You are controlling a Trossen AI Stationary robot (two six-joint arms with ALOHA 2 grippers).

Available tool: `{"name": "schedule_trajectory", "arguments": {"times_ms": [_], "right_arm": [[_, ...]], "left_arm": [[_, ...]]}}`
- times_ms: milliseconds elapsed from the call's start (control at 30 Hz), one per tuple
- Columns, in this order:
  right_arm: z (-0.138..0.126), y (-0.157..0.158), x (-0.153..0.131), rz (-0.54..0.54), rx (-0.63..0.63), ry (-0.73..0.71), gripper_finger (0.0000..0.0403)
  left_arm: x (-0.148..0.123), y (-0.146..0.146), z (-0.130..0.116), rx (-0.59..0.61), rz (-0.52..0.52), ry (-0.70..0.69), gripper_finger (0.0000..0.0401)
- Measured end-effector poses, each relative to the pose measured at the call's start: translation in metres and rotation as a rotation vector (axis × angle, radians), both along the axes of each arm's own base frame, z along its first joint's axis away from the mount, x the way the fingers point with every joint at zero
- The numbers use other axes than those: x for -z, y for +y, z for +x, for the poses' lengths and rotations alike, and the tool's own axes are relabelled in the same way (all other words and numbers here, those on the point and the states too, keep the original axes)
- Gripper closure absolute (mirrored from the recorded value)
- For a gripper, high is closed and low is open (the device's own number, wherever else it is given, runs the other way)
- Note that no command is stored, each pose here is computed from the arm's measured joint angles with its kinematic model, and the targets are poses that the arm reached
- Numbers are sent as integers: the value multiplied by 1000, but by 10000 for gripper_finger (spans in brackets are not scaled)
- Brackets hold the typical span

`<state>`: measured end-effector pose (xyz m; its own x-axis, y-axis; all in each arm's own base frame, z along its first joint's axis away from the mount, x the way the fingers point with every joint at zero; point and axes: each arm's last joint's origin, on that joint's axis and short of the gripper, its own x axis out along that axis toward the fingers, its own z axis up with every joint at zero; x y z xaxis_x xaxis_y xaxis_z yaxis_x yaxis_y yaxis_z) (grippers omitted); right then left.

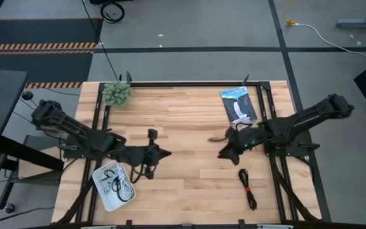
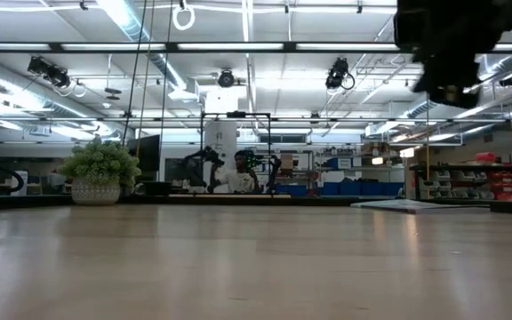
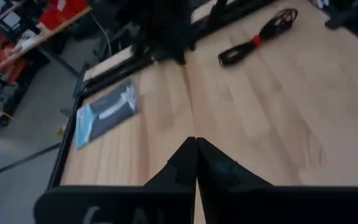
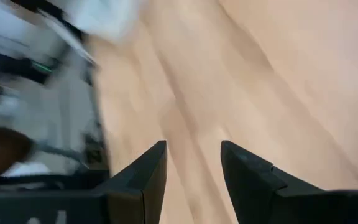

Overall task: Pick and place USB-C Cables
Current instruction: Put the black usb cable into the white bin

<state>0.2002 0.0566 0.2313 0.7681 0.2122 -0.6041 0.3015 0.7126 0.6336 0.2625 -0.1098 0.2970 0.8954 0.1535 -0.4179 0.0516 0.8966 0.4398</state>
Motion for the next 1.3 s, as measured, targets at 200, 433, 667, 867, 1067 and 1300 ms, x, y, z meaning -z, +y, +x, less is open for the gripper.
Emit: {"name": "schedule_trajectory", "arguments": {"times_ms": [200,433,667,867,1067,1300], "right_arm": [[2,22,6,73,38,502,245],[-9,44,34,200,57,968,245],[-10,66,51,245,58,1123,245],[-11,87,64,203,42,1114,245],[-4,104,77,199,-21,1047,245],[-3,104,88,180,54,1100,245]], "left_arm": [[0,9,-23,-89,-92,-29,386],[-4,10,-31,-123,-132,-40,345],[-3,13,-33,-182,-114,-43,290],[-1,14,-34,-215,-122,-29,257],[-1,14,-34,-218,-119,-29,248],[0,14,-34,-218,-121,-28,250]]}}
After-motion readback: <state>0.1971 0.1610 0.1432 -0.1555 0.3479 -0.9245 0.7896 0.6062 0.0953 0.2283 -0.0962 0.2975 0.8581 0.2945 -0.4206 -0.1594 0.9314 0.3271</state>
